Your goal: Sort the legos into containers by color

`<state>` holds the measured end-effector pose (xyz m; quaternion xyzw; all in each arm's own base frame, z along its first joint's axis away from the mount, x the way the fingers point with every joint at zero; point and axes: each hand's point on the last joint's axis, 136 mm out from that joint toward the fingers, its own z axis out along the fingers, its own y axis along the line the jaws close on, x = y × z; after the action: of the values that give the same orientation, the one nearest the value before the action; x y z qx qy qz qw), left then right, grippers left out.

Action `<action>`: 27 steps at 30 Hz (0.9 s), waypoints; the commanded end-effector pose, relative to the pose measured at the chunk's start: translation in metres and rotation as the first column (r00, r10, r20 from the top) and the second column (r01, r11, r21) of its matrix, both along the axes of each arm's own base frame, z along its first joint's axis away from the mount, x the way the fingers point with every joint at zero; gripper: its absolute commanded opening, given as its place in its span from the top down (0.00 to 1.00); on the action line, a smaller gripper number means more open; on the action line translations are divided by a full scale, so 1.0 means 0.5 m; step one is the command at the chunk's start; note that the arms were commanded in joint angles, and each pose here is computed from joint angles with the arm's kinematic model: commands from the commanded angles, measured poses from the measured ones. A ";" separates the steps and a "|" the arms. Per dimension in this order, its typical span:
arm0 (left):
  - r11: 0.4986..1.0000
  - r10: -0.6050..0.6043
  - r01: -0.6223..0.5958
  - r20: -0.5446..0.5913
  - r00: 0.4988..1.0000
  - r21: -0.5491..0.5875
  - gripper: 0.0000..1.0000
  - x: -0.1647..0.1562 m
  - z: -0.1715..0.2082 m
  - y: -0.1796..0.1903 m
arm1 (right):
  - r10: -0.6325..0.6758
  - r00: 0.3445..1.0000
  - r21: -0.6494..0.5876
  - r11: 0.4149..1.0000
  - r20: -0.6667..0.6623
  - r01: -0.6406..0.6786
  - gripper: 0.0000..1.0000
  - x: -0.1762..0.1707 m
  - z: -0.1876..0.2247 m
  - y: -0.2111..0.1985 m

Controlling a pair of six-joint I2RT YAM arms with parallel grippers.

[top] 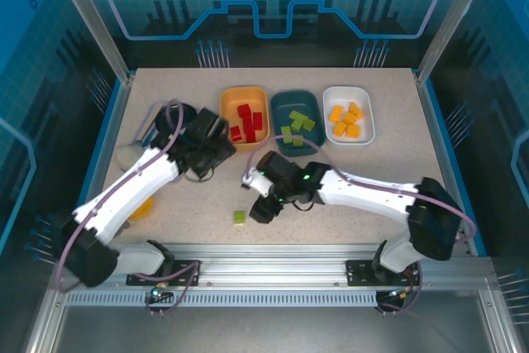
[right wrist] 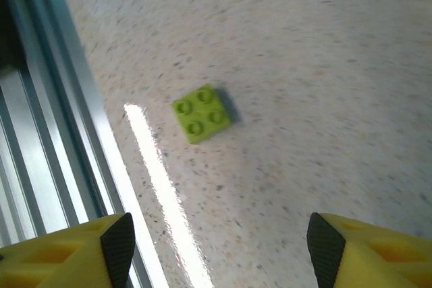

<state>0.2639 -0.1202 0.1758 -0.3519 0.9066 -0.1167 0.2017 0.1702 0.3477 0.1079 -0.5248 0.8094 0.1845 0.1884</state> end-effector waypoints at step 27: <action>0.987 0.150 -0.149 0.000 0.989 -0.062 0.23 -0.230 -0.031 0.140 | 0.113 0.993 -0.379 0.921 0.045 -0.087 0.62 0.035 -0.188 0.093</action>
<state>0.1535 -0.0499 0.1636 -0.4310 0.8676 -0.1329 0.2093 0.1813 0.4033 0.0174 -0.6117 0.7819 0.0317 0.1162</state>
